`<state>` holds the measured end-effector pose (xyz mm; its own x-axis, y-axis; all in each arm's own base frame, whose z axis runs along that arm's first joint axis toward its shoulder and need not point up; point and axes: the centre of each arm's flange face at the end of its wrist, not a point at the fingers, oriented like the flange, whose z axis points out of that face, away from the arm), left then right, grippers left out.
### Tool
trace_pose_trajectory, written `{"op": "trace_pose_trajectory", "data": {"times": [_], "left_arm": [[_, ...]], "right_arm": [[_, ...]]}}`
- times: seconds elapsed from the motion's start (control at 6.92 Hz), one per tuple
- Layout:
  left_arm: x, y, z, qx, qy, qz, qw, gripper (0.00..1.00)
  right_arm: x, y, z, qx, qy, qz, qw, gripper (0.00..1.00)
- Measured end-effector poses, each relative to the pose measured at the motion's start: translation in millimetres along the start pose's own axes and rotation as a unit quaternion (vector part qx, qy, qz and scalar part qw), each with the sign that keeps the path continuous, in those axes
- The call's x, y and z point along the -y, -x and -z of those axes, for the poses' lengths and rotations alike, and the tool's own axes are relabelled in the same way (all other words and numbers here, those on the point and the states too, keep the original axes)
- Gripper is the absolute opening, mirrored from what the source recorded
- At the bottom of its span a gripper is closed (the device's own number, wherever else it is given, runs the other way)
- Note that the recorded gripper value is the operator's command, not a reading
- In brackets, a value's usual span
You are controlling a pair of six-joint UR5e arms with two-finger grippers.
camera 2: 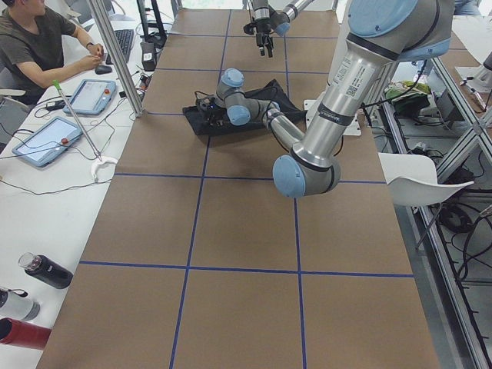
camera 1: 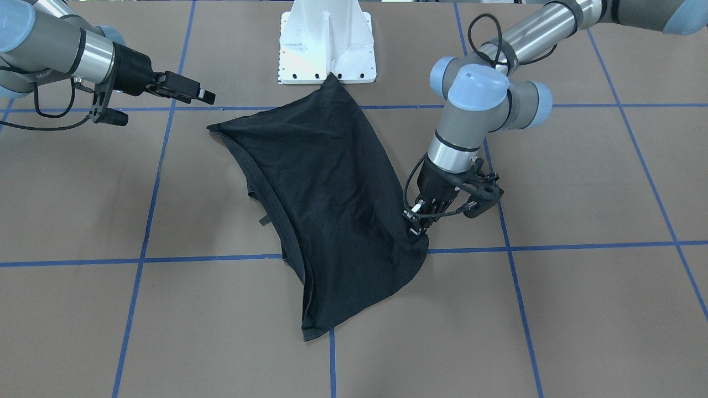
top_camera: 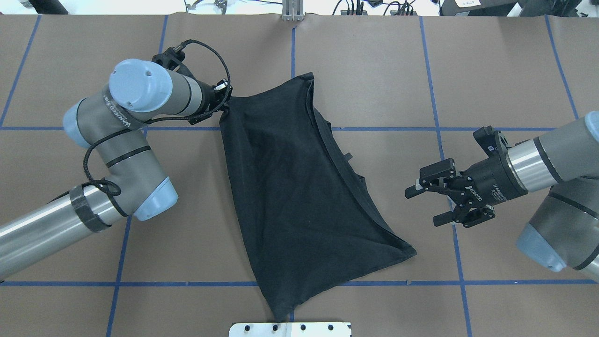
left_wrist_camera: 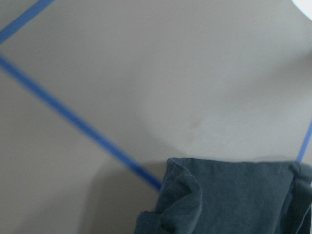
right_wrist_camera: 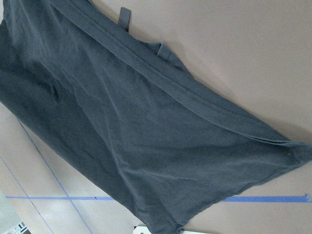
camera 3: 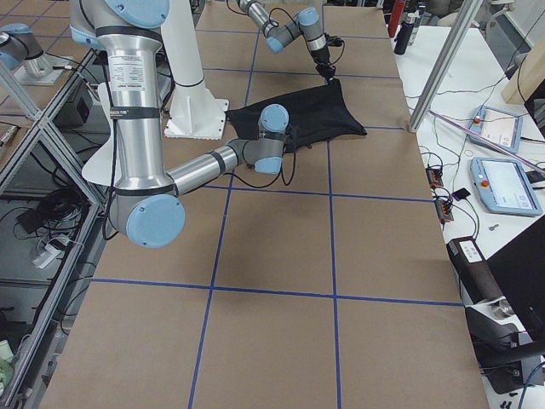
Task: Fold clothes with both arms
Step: 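Pull the shirt lengthwise with the left gripper and release it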
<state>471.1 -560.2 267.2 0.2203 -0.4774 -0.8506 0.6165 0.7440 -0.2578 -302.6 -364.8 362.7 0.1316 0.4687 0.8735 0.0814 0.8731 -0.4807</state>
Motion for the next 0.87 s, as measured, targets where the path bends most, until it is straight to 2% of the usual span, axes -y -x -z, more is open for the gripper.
{"op": "trace_pose_trajectory", "data": {"times": [0.43, 0.72, 0.87], "left_arm": [[26, -29, -62, -0.066, -0.047, -0.024, 0.9964, 0.0], [32, -33, -78, -0.081, -0.064, -0.029, 0.9943, 0.0], [34, -35, -84, -0.083, -0.071, -0.028, 0.9936, 0.7]], "right_arm": [[13, -5, 23, 0.007, -0.026, -0.01, 0.9996, 1.0], [19, -6, 32, 0.011, -0.036, -0.013, 0.9992, 1.0], [20, -6, 34, 0.011, -0.038, -0.014, 0.9991, 1.0]]}}
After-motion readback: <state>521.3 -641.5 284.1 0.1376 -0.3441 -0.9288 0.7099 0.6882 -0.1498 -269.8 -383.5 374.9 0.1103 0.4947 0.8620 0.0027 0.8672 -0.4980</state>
